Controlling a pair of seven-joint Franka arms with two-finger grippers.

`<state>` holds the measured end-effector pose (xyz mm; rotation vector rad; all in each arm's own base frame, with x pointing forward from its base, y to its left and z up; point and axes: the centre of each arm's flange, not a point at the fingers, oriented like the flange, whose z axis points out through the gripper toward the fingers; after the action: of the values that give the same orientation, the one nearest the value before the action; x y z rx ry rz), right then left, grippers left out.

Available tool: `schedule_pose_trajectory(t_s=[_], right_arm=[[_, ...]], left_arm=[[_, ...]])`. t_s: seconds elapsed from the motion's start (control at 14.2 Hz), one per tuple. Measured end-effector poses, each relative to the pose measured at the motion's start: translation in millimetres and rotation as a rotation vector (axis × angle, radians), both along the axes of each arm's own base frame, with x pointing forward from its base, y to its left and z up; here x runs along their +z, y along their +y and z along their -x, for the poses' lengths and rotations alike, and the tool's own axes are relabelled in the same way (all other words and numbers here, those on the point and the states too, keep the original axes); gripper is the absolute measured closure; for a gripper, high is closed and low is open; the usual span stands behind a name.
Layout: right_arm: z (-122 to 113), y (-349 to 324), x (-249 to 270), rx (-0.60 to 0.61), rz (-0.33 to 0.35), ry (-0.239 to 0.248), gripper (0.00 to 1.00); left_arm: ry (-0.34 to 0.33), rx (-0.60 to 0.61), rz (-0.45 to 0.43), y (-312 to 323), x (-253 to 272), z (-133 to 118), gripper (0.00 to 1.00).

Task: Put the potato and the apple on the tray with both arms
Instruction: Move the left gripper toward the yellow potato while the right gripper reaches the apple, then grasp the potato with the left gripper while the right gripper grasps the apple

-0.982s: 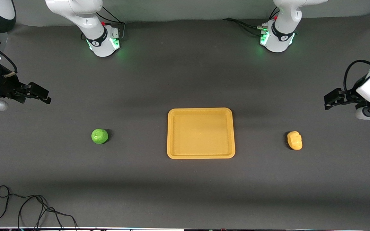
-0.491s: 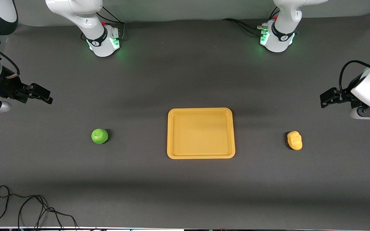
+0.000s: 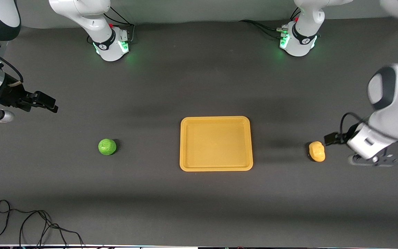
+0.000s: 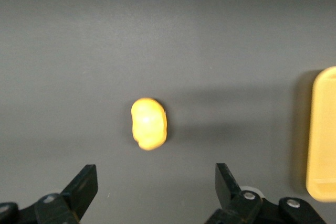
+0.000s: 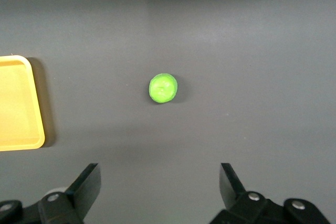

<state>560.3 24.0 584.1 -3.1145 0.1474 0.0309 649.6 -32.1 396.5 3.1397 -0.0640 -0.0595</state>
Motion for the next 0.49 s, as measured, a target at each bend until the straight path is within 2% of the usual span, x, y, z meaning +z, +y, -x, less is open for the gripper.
schedule_pose_trajectory(t_s=[0.21,0.49], right_arm=[[-10,5,-25,0.007,-0.001,0.013,0.0],[-34,14,-113,0.016,-0.008,-0.054,0.0]], left_arm=[[0.016,0.02,-0.017,13,-63,0,0.0],[-0.006,0.046,-0.02,29,-116,10,0.0]])
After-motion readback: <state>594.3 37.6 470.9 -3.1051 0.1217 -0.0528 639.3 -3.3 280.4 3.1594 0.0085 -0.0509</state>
